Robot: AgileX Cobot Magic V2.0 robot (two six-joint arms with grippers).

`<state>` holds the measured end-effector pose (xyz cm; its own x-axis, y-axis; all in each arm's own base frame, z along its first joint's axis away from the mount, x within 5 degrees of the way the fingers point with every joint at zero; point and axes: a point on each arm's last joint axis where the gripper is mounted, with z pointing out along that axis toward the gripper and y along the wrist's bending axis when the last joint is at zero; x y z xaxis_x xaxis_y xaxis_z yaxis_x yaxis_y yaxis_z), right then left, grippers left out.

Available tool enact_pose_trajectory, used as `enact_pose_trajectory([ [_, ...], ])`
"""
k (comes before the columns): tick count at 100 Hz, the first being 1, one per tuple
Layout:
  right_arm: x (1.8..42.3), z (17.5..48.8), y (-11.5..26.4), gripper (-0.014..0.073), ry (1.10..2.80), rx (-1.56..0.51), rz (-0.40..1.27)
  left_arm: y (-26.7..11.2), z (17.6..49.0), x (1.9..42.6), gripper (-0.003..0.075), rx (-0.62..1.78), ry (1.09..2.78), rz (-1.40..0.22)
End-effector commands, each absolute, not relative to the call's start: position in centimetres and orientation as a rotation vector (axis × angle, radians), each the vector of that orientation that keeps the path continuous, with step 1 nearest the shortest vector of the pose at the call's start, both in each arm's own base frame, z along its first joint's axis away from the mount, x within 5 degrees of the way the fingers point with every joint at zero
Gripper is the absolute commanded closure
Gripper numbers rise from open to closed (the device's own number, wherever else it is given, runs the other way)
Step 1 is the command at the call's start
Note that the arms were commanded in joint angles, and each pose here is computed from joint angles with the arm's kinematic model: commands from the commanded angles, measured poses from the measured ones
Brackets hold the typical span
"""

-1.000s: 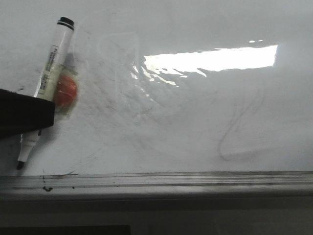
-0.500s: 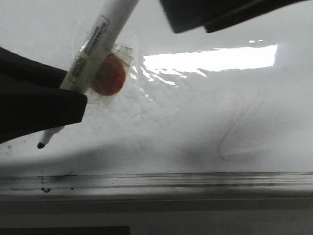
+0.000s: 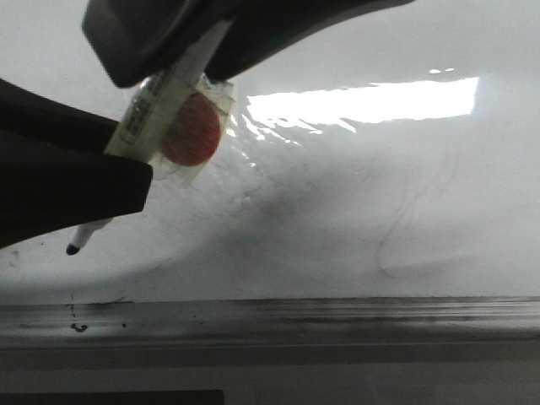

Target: Write number 9 on whiteboard

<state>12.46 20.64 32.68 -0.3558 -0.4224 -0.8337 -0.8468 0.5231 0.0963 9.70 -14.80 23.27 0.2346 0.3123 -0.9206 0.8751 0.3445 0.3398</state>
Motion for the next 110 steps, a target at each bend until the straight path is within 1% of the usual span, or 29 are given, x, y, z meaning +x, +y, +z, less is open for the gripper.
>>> enact_pose_trajectory([
  [1,12.7,34.4,21.1,0.0452,1.904,-1.003,0.714,-15.2,25.1,9.7,0.0740,1.139,1.242,-0.614],
  [10,12.7,34.4,21.2,0.0624,1.900,-1.000,0.716,-15.2,25.1,9.7,0.0735,1.139,1.242,-0.614],
  [14,12.7,34.5,21.2,0.0666,1.897,-0.998,0.717,-15.2,25.1,9.7,0.0717,1.139,1.242,-0.614],
  [22,12.7,34.5,21.1,0.0659,1.894,-0.996,0.718,-15.2,25.1,9.7,0.0654,1.139,1.242,-0.614],
  [23,12.7,34.5,21.1,0.0659,1.894,-0.996,0.718,-15.2,25.1,9.7,0.0634,1.139,1.242,-0.614],
  [39,12.6,34.4,21.1,0.0659,1.910,-1.005,0.715,-15.2,25.1,9.8,0.0484,1.125,1.254,-0.626],
  [48,12.5,34.6,20.9,0.0659,1.907,-0.995,0.724,-14.9,25.3,9.8,0.0433,1.085,1.291,-0.642],
  [57,12.5,34.9,20.5,0.0658,1.899,-0.983,0.725,-14.2,25.8,9.7,0.0424,1.034,1.323,-0.632],
  [65,12.6,35.3,19.9,0.0657,1.902,-0.957,0.721,-13.1,26.8,9.4,0.0424,0.921,1.343,-0.654],
  [75,13.4,35.9,18.7,0.0653,1.929,-0.836,0.732,-11.9,27.9,9.0,0.0424,0.807,1.353,-0.686],
  [94,14.7,37.7,16.5,0.0644,1.930,-0.724,0.676,-10.7,28.5,8.4,0.0424,0.762,1.368,-0.682],
  [110,15.6,40.0,15.3,0.0644,1.872,-0.660,0.624,-10.7,28.5,8.3,0.0425,0.760,1.367,-0.683],
])
